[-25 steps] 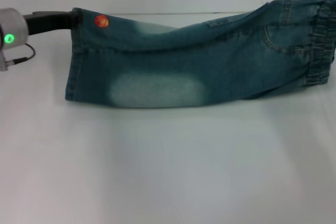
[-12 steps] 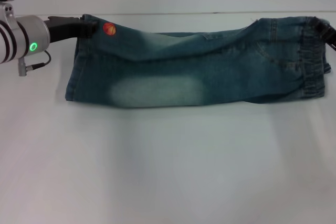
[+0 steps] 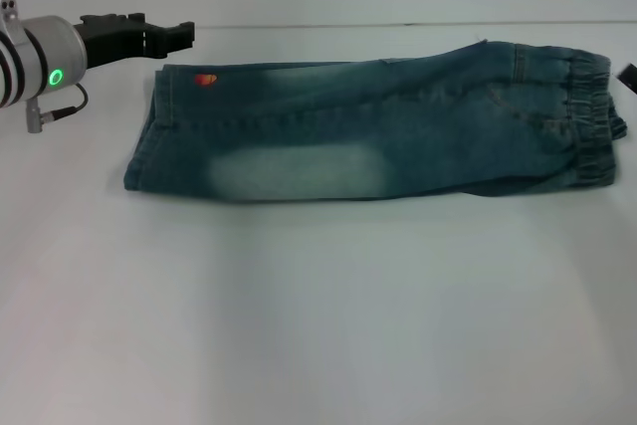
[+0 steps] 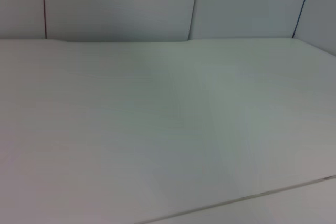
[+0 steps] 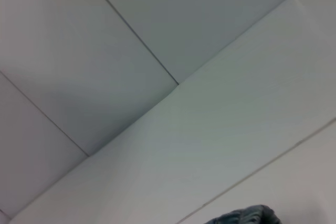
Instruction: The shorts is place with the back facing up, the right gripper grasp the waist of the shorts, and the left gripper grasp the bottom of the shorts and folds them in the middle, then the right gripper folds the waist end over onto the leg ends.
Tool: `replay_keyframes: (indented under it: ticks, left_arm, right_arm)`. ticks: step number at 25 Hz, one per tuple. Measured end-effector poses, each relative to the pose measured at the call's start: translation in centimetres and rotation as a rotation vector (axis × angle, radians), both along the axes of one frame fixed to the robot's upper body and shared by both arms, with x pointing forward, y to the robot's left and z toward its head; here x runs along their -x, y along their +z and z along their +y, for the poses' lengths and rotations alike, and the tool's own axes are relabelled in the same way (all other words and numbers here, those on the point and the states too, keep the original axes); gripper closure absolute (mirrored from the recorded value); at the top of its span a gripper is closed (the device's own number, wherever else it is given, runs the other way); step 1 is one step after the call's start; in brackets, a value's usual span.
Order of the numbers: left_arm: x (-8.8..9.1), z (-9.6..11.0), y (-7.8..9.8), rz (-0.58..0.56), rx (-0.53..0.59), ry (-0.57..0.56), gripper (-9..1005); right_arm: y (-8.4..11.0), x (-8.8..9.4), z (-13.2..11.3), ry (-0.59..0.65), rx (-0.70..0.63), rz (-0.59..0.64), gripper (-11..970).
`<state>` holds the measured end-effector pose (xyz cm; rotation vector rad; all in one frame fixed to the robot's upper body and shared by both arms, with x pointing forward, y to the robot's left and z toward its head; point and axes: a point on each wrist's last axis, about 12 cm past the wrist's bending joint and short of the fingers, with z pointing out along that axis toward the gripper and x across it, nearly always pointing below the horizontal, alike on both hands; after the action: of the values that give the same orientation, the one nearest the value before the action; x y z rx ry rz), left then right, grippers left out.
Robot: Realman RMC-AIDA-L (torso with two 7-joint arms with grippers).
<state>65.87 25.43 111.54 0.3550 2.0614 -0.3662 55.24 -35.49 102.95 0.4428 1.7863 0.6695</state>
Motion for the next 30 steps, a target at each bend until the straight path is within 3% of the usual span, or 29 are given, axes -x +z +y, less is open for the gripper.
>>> replay_keyframes:
  ticks: [2, 4, 8, 19, 30]
  left_arm:
    - [0.1, 0.1, 0.0, -0.001, -0.001, -0.003, 402]
    - [0.3, 0.1, 0.1, -0.003, -0.003, -0.015, 279]
    - [0.9, -0.8, -0.4, 0.009, -0.004, -0.062, 100]
    - [2.0, -1.5, -1.4, 0.024, 0.019, -0.095, 47]
    - [2.2, -1.5, -1.6, 0.028, 0.016, -0.1, 48]
  right_arm:
    - [-0.3, 1.0, -0.7, -0.014, -0.003, 0.003, 342]
    - [-0.5, 1.5, -1.2, -0.029, 0.005, 0.01, 141]
    - [-0.6, 1.3, -1.3, -0.038, 0.022, 0.029, 144]
    - [-0.5, -1.3, 0.7, 0.004, 0.089, 0.083, 151]
    - [-1.0, -1.5, 1.0, -0.011, 0.107, 0.127, 157]
